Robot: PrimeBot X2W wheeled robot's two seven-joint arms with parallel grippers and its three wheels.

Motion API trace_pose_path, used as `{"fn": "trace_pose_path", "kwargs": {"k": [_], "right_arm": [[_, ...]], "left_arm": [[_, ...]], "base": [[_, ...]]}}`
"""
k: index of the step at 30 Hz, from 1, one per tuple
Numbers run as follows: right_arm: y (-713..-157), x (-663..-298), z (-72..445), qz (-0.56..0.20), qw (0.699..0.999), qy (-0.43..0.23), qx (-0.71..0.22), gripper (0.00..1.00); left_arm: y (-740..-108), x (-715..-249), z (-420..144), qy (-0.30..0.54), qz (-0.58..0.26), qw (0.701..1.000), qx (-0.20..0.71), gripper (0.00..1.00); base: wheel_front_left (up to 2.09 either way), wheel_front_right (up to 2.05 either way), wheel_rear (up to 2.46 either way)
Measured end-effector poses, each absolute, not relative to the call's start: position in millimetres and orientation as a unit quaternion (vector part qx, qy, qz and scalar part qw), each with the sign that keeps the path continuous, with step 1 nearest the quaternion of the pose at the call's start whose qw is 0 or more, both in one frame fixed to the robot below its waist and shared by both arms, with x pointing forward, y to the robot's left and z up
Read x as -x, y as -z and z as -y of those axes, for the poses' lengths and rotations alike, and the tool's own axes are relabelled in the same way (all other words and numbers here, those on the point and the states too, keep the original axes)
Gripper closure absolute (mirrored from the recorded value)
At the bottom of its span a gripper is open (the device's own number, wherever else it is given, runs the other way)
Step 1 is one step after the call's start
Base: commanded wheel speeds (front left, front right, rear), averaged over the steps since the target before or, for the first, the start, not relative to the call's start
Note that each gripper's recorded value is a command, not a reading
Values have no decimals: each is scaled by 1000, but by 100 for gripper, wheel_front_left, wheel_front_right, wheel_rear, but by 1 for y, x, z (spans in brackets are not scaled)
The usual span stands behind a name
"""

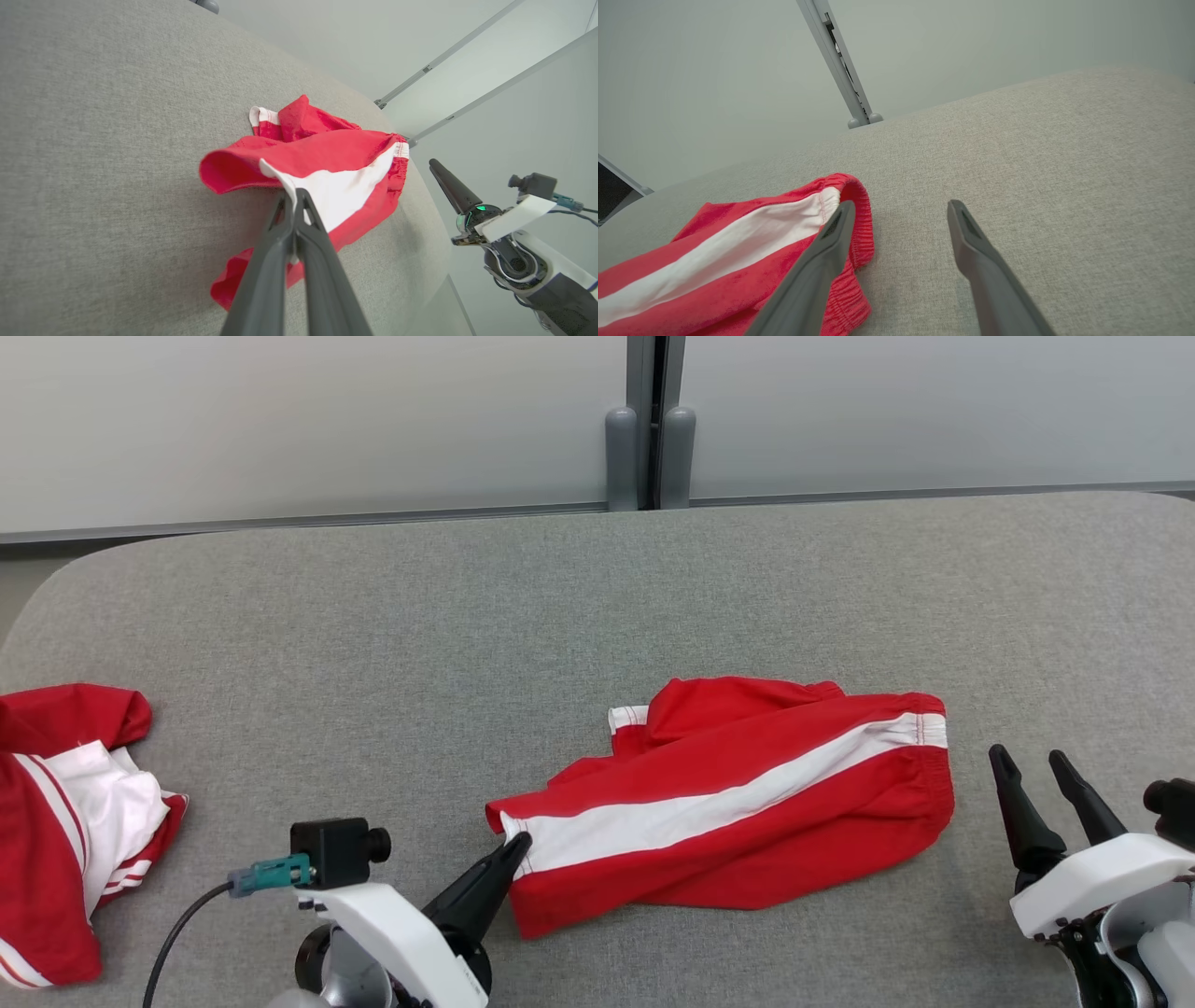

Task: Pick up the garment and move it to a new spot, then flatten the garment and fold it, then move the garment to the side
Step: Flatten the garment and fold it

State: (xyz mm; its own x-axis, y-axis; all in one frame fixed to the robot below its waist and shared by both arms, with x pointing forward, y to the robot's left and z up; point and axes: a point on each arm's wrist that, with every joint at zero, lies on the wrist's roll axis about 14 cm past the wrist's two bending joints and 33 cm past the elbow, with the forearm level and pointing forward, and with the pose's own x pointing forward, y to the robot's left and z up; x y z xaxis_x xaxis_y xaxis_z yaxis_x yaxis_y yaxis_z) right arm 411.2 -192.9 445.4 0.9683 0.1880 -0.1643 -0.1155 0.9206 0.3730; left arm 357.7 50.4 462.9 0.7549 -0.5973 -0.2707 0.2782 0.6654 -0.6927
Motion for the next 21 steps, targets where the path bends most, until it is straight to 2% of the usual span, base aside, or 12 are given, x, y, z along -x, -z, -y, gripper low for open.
{"fn": "trace_pose_path", "kwargs": {"k": [5, 6, 7, 10, 16, 21], "right_arm": [[-439, -408, 198, -109, 975, -71, -182, 0], [-438, -407, 198, -111, 974, -71, -182, 0], [-438, -407, 197, -112, 974, -71, -182, 0], [-438, -407, 195, -111, 974, -73, -183, 0], [-456, -409, 192, -81, 978, -85, -173, 0], [-491, -413, 188, -24, 983, -100, -153, 0]], "left_arm": [[-443, -346, -60, 216, -266, 877, 337, 100], [-440, -345, -59, 213, -269, 876, 340, 40], [-439, -345, -57, 213, -268, 875, 343, 0], [-437, -346, -59, 218, -257, 886, 318, 0], [-461, -365, -79, 211, -167, 924, 272, 0], [-490, -378, -114, 169, -72, 959, 217, 0]], "base": [[0, 0, 0], [0, 0, 0], [0, 0, 0], [0, 0, 0], [0, 0, 0], [0, 0, 0]]}}
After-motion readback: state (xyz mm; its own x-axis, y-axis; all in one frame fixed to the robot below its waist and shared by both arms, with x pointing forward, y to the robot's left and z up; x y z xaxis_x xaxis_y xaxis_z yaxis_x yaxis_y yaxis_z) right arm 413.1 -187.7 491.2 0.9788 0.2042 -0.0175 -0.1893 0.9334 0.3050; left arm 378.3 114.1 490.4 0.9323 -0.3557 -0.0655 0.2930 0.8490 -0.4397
